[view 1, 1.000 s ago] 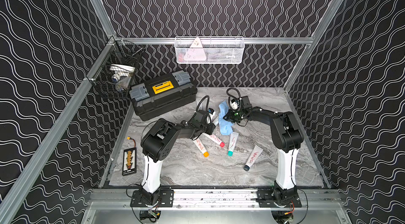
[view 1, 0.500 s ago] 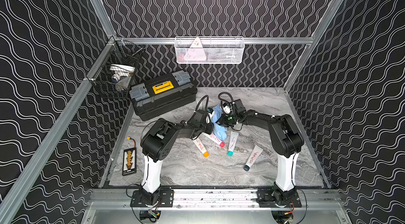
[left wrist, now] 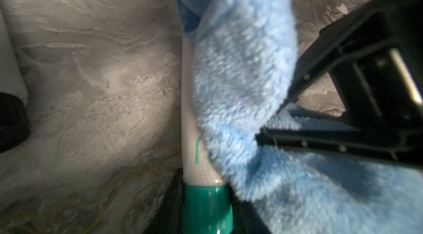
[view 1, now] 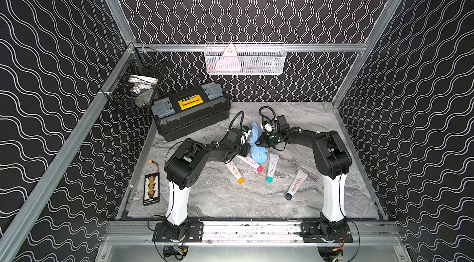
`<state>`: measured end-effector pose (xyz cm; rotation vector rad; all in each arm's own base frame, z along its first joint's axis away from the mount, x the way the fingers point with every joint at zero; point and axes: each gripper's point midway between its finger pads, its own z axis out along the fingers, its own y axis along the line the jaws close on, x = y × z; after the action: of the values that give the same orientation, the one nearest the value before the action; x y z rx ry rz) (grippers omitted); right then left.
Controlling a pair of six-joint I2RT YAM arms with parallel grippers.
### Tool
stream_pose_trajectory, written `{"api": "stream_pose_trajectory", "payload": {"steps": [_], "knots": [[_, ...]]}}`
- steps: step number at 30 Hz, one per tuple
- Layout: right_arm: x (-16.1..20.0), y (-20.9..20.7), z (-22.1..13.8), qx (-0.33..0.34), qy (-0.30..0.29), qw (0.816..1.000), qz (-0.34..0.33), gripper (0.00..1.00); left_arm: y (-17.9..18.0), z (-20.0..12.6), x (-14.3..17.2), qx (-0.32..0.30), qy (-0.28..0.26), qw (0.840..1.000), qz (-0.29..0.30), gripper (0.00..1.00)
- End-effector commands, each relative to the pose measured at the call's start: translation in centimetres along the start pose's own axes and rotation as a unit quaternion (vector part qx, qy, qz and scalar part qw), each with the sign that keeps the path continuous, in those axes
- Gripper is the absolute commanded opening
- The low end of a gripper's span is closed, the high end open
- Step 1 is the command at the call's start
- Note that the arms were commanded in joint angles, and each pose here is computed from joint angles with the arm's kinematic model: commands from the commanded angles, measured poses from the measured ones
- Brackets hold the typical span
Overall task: Wipe the surface of the toothpaste tube
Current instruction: Wipe the dirt from the toothpaste tube.
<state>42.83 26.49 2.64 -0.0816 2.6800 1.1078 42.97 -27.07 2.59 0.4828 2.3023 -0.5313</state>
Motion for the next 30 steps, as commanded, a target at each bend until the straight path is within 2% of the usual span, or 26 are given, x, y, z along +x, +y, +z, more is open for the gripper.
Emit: {"api": "stream_pose_trajectory", "payload": {"steps": [1, 15, 23, 30], "knots": [[-1.2, -2.6, -0.3, 0.047, -0.018, 0.999, 0.011, 0.0, -1.0, -0.1, 0.9, 0.027, 0.018, 0.999, -0.004, 0.16], [-5.9, -6.9, -3.2, 0.083, -0.058, 0.994, 0.042, 0.0, -1.2, -0.3, 1.1, 0.034, 0.018, 0.999, 0.0, 0.16], [-6.5, -5.0, -3.1, 0.068, -0.059, 0.996, 0.026, 0.0, -1.2, -0.1, 1.3, 0.035, 0.02, 0.999, -0.002, 0.16], [-4.2, -1.9, -1.1, 0.057, -0.027, 0.998, -0.006, 0.0, -1.2, -0.1, 1.3, 0.034, 0.02, 0.999, -0.003, 0.16]]}}
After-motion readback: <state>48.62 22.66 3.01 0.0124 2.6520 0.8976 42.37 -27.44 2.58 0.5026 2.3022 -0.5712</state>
